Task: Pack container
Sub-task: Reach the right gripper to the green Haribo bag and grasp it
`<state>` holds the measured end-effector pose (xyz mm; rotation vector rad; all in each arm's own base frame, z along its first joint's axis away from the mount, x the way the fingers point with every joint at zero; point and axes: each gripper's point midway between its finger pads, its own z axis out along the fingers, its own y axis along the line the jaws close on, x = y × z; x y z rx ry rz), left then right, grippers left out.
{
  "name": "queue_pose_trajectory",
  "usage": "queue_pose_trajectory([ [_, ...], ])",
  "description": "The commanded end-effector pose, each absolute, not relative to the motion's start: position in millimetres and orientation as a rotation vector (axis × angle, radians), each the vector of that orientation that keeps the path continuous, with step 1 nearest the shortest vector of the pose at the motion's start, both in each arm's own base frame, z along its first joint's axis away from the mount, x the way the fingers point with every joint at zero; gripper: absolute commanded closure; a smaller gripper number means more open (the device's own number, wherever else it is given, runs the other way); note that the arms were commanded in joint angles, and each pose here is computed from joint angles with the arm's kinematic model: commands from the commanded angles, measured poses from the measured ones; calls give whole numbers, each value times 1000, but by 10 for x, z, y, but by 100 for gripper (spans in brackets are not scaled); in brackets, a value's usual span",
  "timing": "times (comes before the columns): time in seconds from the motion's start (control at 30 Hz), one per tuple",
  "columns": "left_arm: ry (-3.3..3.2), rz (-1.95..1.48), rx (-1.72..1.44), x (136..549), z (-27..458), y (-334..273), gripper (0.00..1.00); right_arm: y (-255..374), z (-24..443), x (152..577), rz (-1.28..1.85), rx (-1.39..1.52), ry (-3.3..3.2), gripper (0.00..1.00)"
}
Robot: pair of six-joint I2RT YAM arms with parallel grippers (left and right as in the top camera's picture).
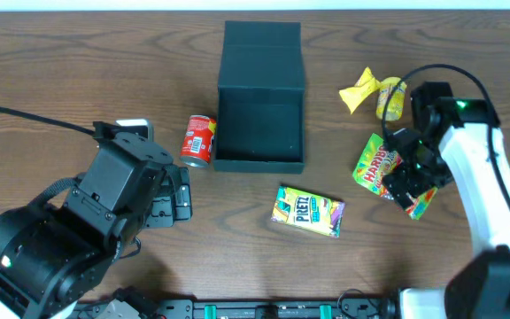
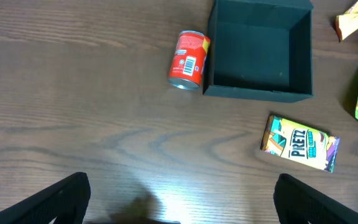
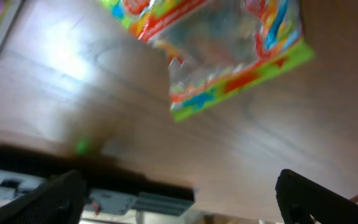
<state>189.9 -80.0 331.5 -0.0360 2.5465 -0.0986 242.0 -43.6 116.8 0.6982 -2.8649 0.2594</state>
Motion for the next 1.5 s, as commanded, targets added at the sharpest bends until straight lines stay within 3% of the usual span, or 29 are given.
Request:
queue_pose_trajectory([
  [0.0,2540,-105,-24,1897,3342,-804,5,-546,1088,2503,275,716,-2833,3],
  [0.37,2540,-105,-24,1897,3342,-804,5,-621,728,2693,213,816,-2776,4],
  [0.57,2540,-105,-24,1897,3342,-804,5,-516,533,2949,138,1012,-2799,3],
  [1.03,2540,-105,-24,1897,3342,-804,5,-532,435,3155,172,1274,-2739,1],
  [1.47,2540,-105,-24,1897,3342,-804,5,-489,119,3127,81,1279,-2677,1],
])
